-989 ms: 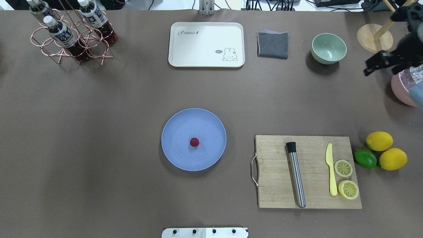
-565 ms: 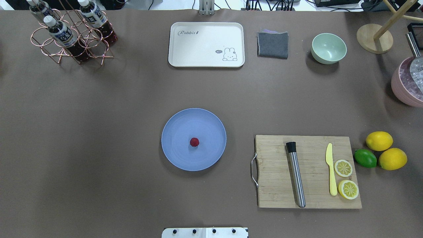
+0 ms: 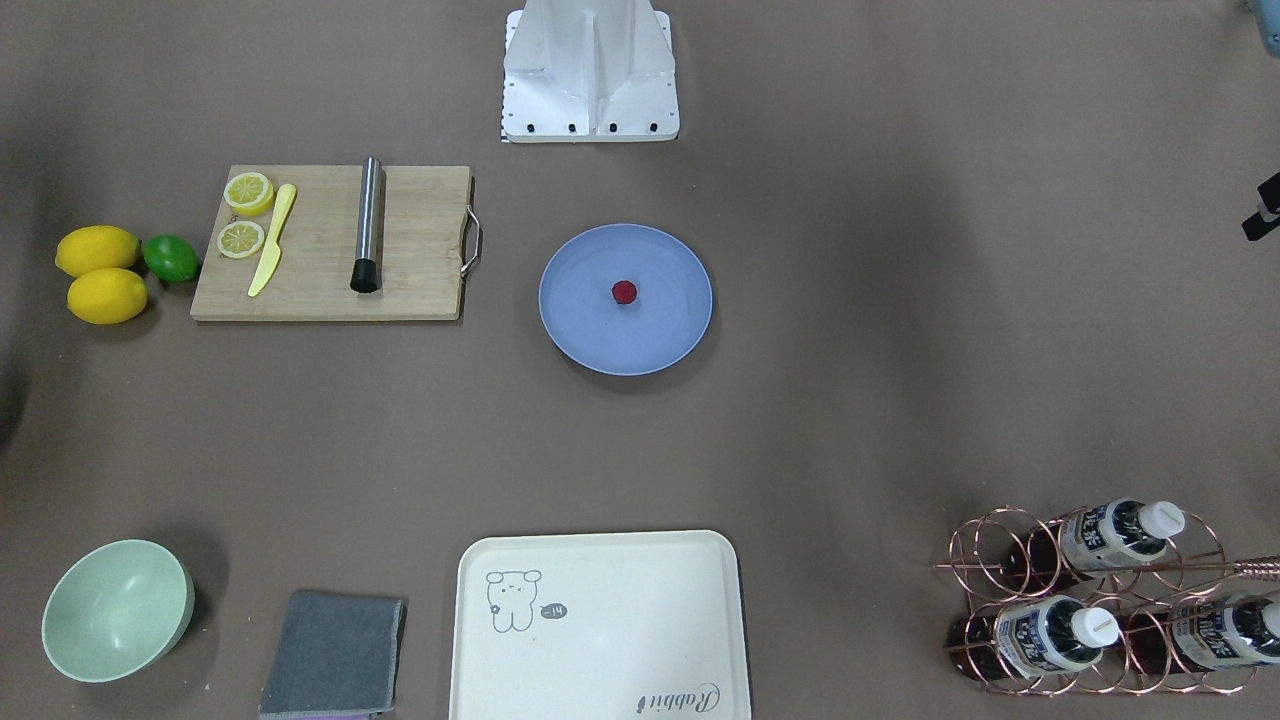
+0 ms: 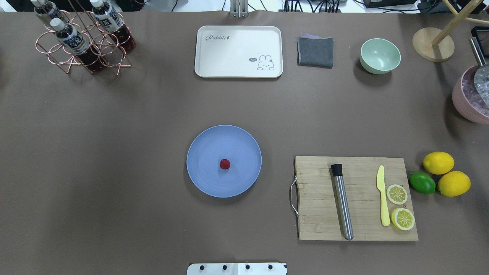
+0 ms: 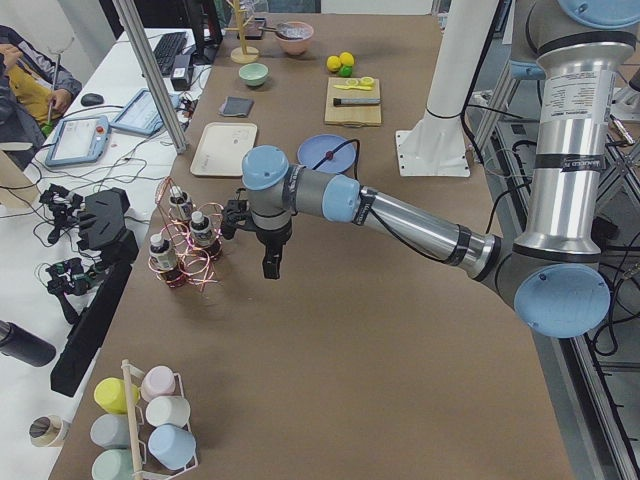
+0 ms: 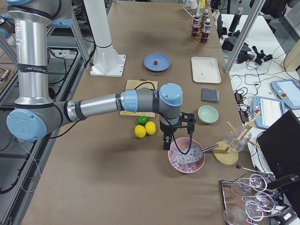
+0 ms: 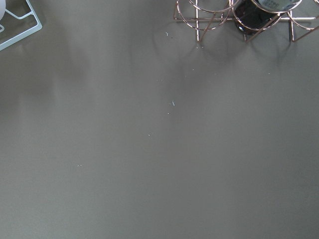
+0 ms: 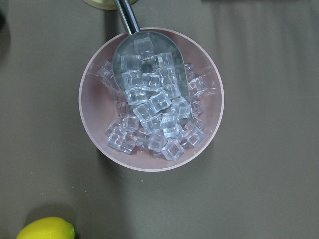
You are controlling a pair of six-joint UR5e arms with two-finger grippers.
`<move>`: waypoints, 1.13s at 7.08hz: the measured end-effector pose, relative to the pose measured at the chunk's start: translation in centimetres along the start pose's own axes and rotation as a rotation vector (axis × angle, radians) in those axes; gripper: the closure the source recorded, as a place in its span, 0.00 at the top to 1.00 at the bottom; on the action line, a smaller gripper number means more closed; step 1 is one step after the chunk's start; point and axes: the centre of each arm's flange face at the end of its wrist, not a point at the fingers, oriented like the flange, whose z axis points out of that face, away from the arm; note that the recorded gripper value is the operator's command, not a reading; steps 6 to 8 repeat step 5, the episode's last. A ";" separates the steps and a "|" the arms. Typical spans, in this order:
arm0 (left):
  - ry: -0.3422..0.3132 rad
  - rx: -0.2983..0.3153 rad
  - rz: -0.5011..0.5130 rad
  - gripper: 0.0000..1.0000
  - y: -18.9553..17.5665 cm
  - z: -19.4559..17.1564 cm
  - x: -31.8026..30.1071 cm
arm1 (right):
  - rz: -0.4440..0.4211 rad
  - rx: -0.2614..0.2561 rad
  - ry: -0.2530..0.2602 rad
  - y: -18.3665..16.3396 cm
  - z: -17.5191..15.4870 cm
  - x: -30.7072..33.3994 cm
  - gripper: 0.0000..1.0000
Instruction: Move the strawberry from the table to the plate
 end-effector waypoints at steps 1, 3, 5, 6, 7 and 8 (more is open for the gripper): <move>-0.002 0.010 0.000 0.97 0.0 -0.4 0.0 | -0.007 0.008 -0.001 0.3 0.1 0.2 1.00; -0.014 0.029 0.001 0.98 -0.2 -1.1 -0.2 | -0.010 0.014 -0.001 0.3 0.0 0.2 1.00; -0.043 0.045 0.006 0.97 -0.1 -1.6 -0.5 | -0.013 0.015 0.001 0.1 0.1 0.2 1.00; -0.043 0.045 0.006 0.97 -0.1 -1.6 -0.5 | -0.013 0.015 0.001 0.1 0.1 0.2 1.00; -0.043 0.045 0.006 0.97 -0.1 -1.6 -0.5 | -0.013 0.015 0.001 0.1 0.1 0.2 1.00; -0.043 0.045 0.006 0.97 -0.1 -1.6 -0.5 | -0.013 0.015 0.001 0.1 0.1 0.2 1.00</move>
